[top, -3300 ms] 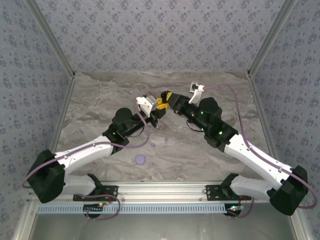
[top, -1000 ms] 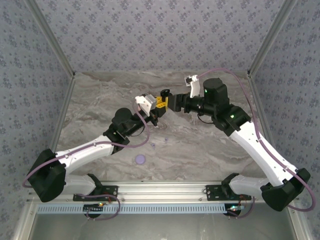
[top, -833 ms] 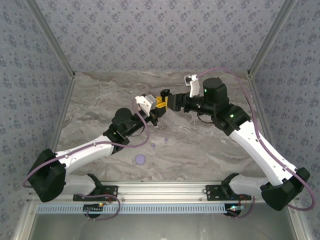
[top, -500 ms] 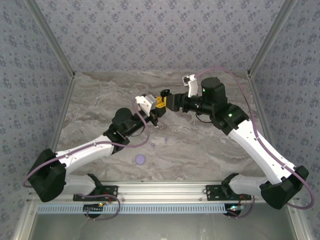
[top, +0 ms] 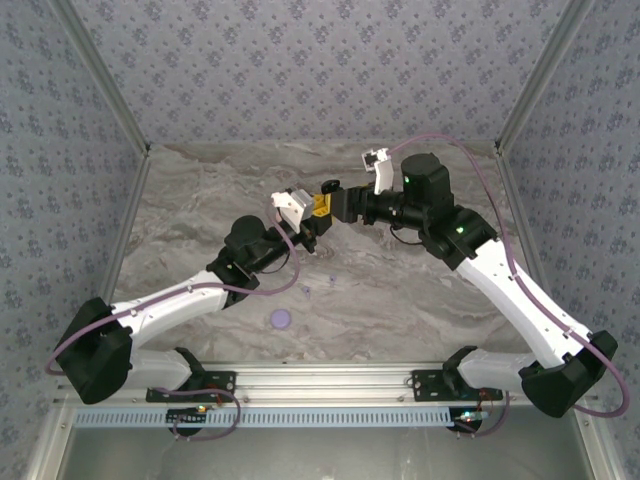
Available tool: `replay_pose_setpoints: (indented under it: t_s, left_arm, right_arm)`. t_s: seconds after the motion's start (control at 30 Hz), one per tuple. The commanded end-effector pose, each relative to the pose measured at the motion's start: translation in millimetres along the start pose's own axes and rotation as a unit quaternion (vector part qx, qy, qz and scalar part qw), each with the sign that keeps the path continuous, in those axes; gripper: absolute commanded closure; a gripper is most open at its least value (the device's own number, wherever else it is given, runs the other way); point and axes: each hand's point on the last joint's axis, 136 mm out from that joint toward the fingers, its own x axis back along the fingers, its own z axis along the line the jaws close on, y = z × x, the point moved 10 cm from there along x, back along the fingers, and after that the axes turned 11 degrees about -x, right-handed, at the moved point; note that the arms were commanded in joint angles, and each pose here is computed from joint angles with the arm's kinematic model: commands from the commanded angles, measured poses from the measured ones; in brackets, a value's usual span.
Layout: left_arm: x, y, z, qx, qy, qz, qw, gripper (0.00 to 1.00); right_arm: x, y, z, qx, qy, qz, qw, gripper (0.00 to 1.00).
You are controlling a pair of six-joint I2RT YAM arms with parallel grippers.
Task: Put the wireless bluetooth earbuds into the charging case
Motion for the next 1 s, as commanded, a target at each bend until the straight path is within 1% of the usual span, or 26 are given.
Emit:
replay_pose_setpoints:
  t_s: [0.0, 0.23, 0.53, 0.67, 0.97]
  left_arm:
    - [-5.9, 13.4, 1.2, 0.003, 0.001, -0.023, 1.0, 1.0]
    - [-7.0, 13.8, 1.3, 0.004, 0.003, -0.021, 1.0, 1.0]
    - [-7.9, 14.1, 1.3, 0.005, 0.002, -0.021, 1.0, 1.0]
    - [-8.5, 12.8, 1.2, 0.005, 0.002, -0.018, 1.0, 1.0]
    - [-8.6, 12.2, 1.8, 0.006, 0.004, -0.016, 1.0, 1.0]
  right_arm:
    - [2.8, 5.0, 10.4, 0.017, 0.017, -0.002, 1.0, 0.41]
    - [2.7, 3.1, 9.8, 0.016, 0.015, 0.002, 1.0, 0.41]
    - [4.4, 3.0, 6.4, 0.014, -0.01, -0.006, 1.0, 0.4]
    - [4.5, 2.7, 6.9, 0.014, -0.006, -0.002, 1.0, 0.41]
    - [3.6, 0.1, 7.5, 0.011, 0.002, 0.007, 1.0, 0.47]
